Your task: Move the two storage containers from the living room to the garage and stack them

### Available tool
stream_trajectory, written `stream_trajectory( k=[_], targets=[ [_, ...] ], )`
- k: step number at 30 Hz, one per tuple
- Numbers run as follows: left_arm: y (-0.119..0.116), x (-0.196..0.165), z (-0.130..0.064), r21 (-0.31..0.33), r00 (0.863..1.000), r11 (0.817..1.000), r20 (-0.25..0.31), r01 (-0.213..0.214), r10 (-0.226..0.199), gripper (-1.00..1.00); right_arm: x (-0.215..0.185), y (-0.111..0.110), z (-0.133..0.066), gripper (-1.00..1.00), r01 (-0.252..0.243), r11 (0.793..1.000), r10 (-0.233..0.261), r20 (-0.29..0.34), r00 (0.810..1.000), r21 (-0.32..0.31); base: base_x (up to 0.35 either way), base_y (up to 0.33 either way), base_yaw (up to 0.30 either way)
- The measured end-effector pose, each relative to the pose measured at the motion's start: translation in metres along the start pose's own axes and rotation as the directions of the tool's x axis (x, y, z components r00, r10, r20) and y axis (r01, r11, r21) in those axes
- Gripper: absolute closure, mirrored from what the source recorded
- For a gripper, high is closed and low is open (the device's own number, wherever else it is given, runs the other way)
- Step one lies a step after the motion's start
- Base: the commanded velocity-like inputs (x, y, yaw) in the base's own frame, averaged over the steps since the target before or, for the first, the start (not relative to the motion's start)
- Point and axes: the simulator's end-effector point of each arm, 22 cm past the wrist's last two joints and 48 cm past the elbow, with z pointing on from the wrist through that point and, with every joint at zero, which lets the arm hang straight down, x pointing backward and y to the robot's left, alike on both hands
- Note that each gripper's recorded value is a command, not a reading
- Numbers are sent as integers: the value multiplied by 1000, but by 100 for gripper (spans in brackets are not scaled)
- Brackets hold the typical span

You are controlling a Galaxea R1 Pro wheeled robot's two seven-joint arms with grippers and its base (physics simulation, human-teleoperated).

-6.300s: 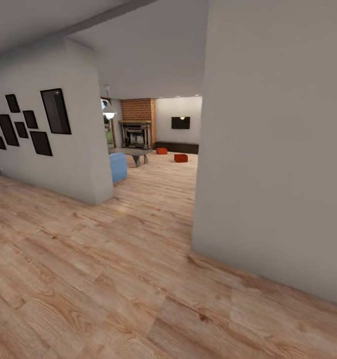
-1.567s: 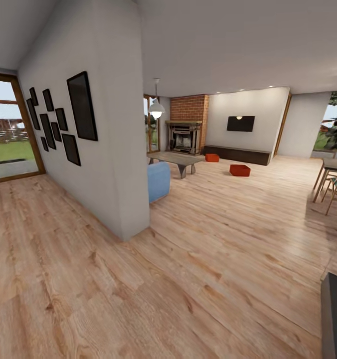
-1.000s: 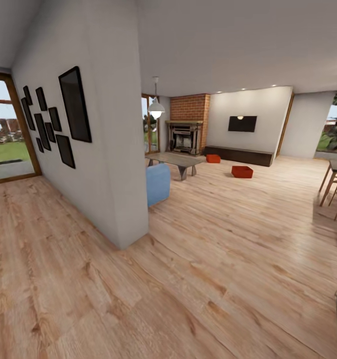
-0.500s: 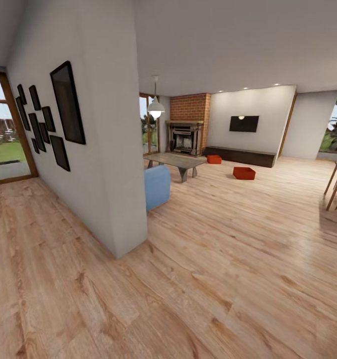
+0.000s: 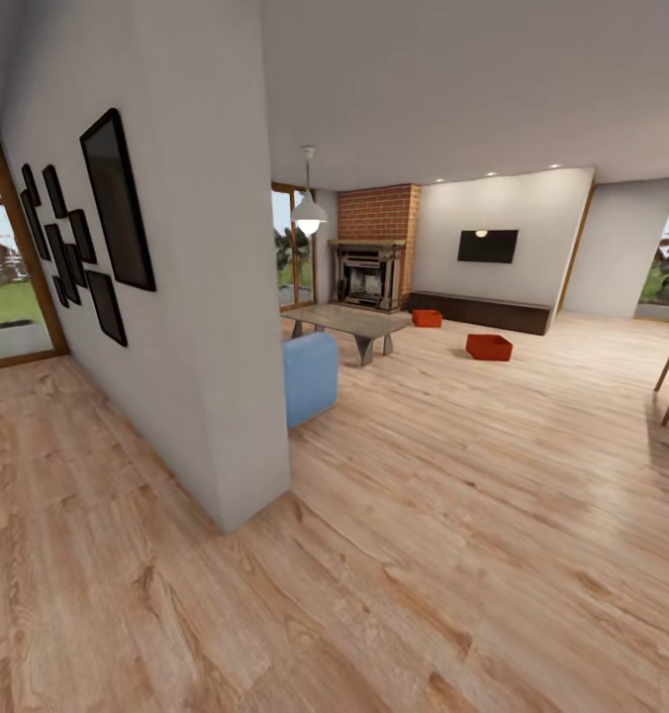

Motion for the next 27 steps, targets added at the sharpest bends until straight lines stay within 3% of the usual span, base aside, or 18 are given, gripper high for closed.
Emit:
stream_trajectory(
  k=[27],
  targets=[
    [0, -1, 0, 1, 1000, 1000, 4, -10, 10, -100, -1, 1, 0, -100, -5, 1000, 5, 2, 1000, 0, 312, 0, 0]
  ],
)
